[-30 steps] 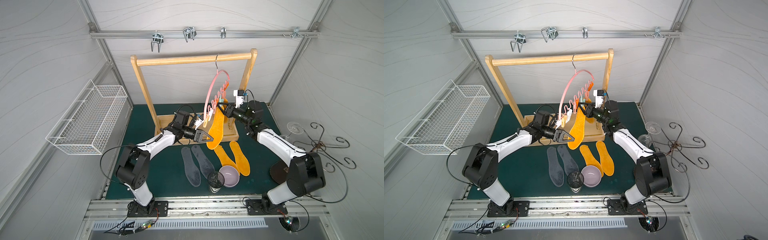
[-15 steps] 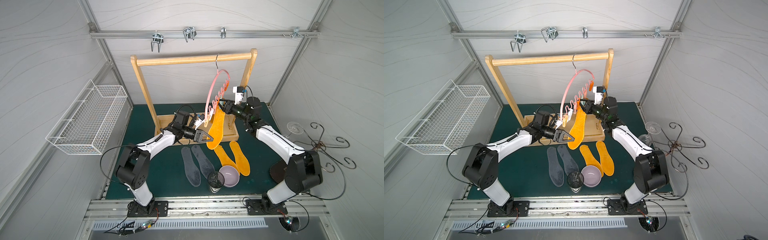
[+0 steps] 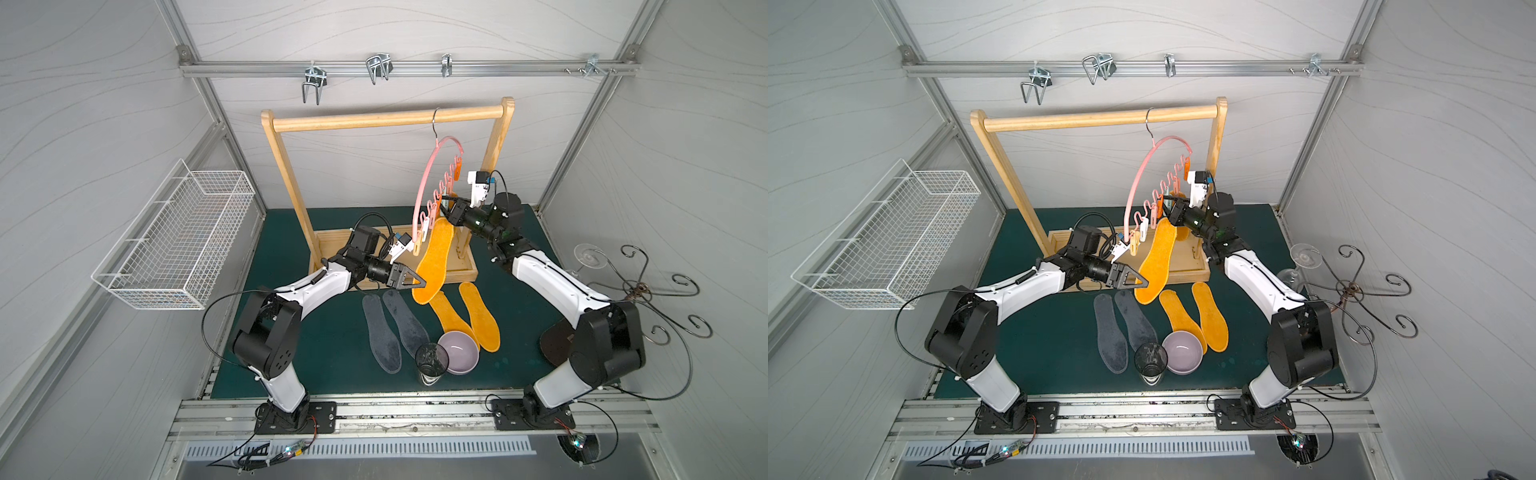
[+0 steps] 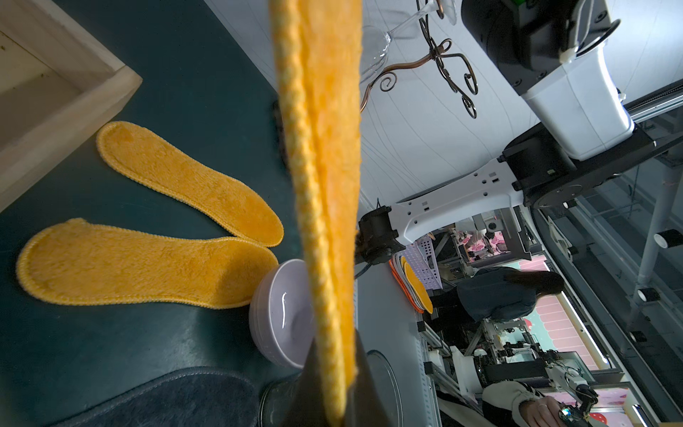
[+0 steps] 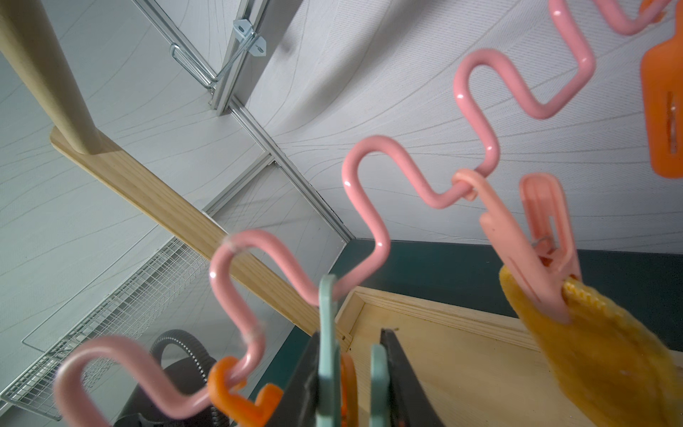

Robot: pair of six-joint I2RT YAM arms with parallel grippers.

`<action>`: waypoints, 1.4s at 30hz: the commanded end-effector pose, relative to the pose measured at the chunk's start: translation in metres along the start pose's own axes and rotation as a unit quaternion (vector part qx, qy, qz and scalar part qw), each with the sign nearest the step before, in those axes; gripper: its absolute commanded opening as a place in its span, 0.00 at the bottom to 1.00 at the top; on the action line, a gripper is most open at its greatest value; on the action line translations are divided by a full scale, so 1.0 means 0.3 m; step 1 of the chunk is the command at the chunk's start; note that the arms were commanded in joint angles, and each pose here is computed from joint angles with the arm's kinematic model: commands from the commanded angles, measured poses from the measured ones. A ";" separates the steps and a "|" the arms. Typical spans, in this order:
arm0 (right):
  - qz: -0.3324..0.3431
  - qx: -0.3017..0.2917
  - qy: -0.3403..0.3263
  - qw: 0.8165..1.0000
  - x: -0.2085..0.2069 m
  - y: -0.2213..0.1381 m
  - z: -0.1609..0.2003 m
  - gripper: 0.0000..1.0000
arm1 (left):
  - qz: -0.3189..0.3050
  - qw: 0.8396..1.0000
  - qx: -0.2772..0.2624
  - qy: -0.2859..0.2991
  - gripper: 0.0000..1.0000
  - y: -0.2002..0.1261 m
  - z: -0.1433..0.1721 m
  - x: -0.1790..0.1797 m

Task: Take the shoe insoles off the hanger
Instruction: Open the clamp at the hanger, then place the insole at the center of the board.

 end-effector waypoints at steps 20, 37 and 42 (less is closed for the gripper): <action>0.032 0.022 0.022 0.999 -0.088 -0.036 0.098 0.39 | -0.012 1.000 0.001 0.004 0.00 0.022 0.014 0.063; 0.050 0.057 0.034 0.997 -0.087 -0.163 0.198 0.49 | -0.012 1.000 -0.001 0.001 0.00 0.023 0.013 0.066; 0.065 0.074 0.035 0.994 -0.070 -0.232 0.233 0.52 | -0.010 1.000 -0.003 0.001 0.00 0.023 0.010 0.063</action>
Point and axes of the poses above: each gripper's point midway between its finger pads, its own y axis out along the fingers, its own x axis along the line the jaws close on, z = x × y, the point moved 2 cm from there along -y, back along the fingers, and after that the axes turned 4 degrees about y, right-handed, at the moved point
